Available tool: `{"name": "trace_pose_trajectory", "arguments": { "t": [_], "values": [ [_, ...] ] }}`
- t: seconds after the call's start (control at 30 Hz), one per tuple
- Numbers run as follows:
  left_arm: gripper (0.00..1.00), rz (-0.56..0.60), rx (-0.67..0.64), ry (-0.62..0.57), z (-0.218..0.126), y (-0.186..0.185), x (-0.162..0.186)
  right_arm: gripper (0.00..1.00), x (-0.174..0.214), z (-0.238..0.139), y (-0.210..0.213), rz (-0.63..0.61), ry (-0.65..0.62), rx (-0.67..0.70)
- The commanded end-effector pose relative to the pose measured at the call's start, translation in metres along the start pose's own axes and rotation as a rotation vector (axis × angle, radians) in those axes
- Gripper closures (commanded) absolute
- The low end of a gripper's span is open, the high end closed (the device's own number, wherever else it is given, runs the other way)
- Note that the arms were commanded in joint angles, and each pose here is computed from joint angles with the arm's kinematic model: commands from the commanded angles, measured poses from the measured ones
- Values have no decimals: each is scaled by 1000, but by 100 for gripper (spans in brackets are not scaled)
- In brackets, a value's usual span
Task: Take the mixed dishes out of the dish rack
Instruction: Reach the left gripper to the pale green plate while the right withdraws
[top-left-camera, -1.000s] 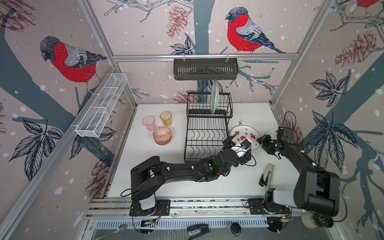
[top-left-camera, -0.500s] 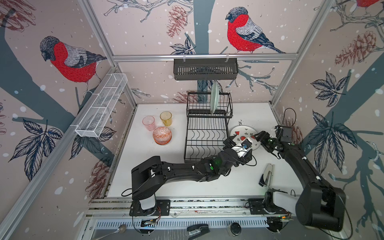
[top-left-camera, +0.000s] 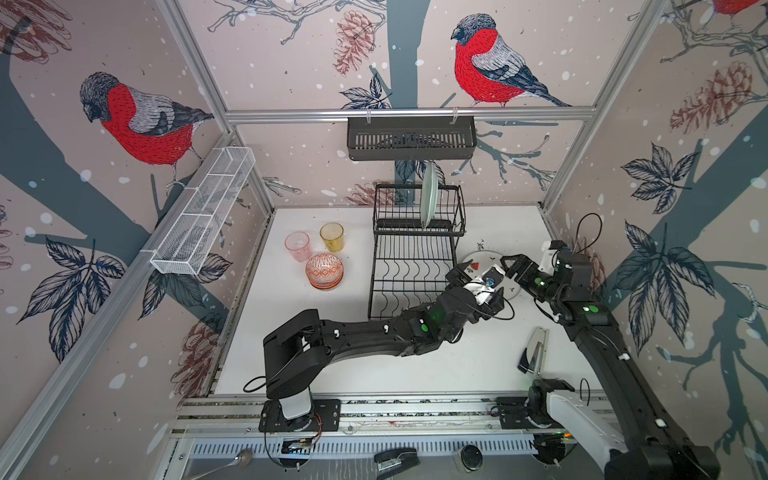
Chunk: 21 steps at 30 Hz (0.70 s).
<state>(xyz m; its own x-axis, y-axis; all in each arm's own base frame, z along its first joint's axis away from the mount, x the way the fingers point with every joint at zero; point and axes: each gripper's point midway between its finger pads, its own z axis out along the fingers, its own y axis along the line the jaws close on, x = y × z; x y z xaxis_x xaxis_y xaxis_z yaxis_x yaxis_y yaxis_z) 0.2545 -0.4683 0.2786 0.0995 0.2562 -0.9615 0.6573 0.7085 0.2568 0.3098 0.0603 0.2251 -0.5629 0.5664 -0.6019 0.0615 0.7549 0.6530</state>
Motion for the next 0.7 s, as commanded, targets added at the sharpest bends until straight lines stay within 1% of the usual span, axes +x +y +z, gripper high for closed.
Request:
{"name": "trace_pose_trajectory", "arguments": {
  "t": [0.0, 0.07, 0.13, 0.3, 0.37, 0.47, 0.67],
  "values": [
    [2, -68, -20, -21, 1, 20, -15, 14, -12, -4, 19, -46, -66, -69],
    [2, -116, -17, -36, 1, 33, -21, 14, -13, -6, 27, -70, -73, -89],
    [2, -139, -30, -50, 1, 45, -26, 14, -14, -10, 36, -93, -82, -107],
    [2, -104, -107, -38, 5, 67, -35, 13, -14, -21, 52, -139, -131, -166],
    [2, -106, -128, -29, 6, 76, -40, 13, -13, -23, 57, -155, -147, -188],
    [2, -150, -171, -20, 6, 95, -46, 12, -12, -26, 61, -172, -160, -207],
    [2, -236, -197, -19, 1, 130, -60, 12, -5, -25, 60, -189, -157, -214]
  ]
}}
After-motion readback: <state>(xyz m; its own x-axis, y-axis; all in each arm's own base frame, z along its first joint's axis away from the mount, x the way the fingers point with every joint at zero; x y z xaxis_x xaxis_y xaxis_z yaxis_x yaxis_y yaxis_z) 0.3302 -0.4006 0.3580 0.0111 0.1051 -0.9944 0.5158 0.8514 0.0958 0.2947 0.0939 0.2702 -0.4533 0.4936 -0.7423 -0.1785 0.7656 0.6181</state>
